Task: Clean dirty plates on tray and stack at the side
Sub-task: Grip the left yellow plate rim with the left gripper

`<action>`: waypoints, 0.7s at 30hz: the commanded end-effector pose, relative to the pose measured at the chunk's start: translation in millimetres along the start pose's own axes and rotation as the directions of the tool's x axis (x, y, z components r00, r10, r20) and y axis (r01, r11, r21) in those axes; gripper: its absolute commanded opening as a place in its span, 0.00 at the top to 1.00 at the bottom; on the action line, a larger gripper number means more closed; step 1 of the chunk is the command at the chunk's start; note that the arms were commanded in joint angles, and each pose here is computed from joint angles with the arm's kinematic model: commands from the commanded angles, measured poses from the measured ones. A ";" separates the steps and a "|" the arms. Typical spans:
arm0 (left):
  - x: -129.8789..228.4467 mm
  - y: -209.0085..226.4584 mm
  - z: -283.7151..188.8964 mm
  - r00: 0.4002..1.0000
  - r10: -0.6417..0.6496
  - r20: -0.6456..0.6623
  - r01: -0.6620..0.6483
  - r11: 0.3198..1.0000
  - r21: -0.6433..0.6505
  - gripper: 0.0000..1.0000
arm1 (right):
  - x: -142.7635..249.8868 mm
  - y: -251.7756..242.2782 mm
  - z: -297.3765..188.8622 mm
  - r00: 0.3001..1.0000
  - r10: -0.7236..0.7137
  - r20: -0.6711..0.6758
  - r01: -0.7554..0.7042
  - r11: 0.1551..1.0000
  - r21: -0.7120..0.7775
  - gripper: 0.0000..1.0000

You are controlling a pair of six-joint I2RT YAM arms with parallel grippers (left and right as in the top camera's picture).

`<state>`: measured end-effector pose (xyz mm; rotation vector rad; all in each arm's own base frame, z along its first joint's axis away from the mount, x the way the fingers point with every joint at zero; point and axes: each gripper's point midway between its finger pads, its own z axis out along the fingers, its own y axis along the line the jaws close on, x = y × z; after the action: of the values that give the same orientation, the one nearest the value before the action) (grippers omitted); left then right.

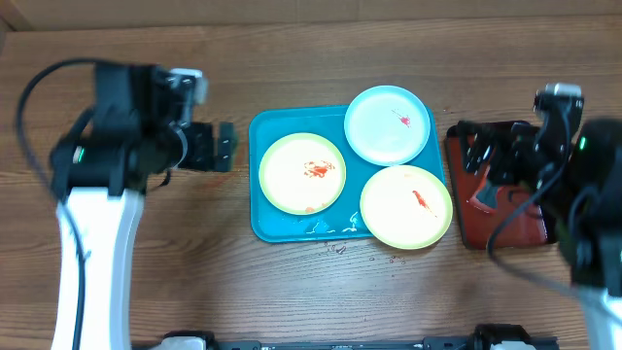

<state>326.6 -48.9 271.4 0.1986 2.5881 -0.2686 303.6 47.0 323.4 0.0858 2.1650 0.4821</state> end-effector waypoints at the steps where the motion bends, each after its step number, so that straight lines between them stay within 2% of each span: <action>1: -4.7 -30.2 25.4 0.990 0.064 -0.129 -0.051 0.994 0.097 0.00 | -18.5 6.6 3.5 0.991 0.088 -0.104 -0.099 0.989 -0.106 0.00; 5: 0.5 -41.0 59.0 0.972 0.095 -0.215 -0.071 0.990 0.118 0.00 | -16.4 -16.6 17.4 0.952 0.207 -0.225 -0.227 0.972 -0.067 0.00; 8: 7.2 -51.4 81.3 0.957 0.035 -0.287 0.010 0.988 0.154 0.00 | -12.2 -28.2 29.8 0.946 0.187 -0.263 -0.214 0.974 -0.076 0.00; 13: 11.6 -57.0 115.2 0.935 0.003 -0.355 0.071 0.978 0.194 0.00 | 2.6 -41.5 44.4 0.915 0.224 -0.335 -0.247 0.968 -0.030 0.00; 15: 17.6 -44.5 129.6 0.904 -0.137 -0.404 0.184 0.980 0.079 0.00 | 6.9 -47.6 47.7 0.907 0.235 -0.350 -0.251 0.968 0.000 0.00; 17: 31.0 -16.4 141.9 0.839 -0.343 -0.422 0.304 0.939 -0.159 0.00 | 10.9 -52.6 49.7 0.899 0.245 -0.363 -0.253 0.967 0.026 0.01; 18: 37.3 -6.5 147.3 0.817 -0.392 -0.423 0.319 0.918 -0.236 0.00 | 12.7 -54.8 50.2 0.896 0.249 -0.368 -0.253 0.967 0.038 0.03; 21: 47.9 2.8 165.9 0.785 -0.432 -0.445 0.321 0.897 -0.304 0.19 | 14.3 -58.9 50.2 0.894 0.252 -0.370 -0.247 0.967 0.061 0.05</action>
<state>357.0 -97.1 127.1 -0.1108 3.1366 -0.2817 337.1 18.5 257.7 0.3210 2.5641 0.7341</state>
